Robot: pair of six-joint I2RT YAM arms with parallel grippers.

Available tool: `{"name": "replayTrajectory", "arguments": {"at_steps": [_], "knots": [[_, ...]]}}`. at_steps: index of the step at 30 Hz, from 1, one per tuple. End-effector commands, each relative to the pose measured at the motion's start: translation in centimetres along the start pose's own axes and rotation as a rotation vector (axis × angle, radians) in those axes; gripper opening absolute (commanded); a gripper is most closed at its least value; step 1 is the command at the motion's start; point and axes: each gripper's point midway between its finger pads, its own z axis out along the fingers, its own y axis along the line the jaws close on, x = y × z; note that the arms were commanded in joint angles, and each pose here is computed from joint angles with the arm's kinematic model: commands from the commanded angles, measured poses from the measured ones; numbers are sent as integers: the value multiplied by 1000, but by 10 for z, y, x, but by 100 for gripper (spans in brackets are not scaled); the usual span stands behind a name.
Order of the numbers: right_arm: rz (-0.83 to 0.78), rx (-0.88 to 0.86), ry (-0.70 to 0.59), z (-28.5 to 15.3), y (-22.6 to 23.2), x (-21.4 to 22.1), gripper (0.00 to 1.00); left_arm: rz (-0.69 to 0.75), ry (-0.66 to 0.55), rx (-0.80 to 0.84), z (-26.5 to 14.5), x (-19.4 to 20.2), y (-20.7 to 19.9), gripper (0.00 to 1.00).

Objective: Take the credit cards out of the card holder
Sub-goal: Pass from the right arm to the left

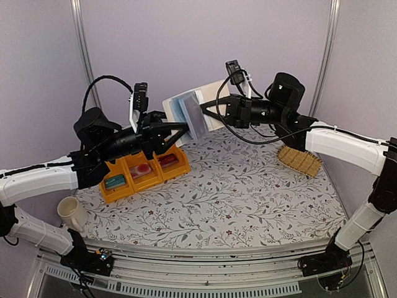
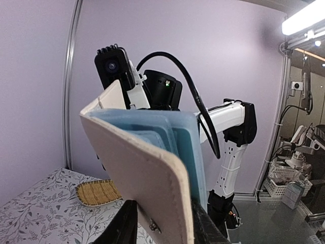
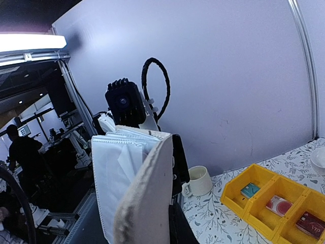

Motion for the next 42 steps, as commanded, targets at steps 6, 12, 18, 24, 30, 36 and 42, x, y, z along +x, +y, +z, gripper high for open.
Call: {"name": "replayTrajectory", "arguments": {"at_steps": [6,12,18,24,30,36,42], "knots": [[4,-136,66,11,32,18,2,68,-24,-395,-19,-18,59,47],[1,-134,65,12,30,18,2,41,34,-345,-10,-3,56,46],[31,-112,74,15,22,24,2,27,23,-95,7,3,15,59],[44,-65,86,17,9,31,2,12,7,-56,10,4,9,54],[46,-45,104,17,4,37,2,27,5,-90,5,1,11,0],[28,36,104,14,-7,37,16,-2,59,-289,-4,6,40,0],[22,221,132,7,-45,53,47,-24,159,-525,-23,18,71,0]]}}
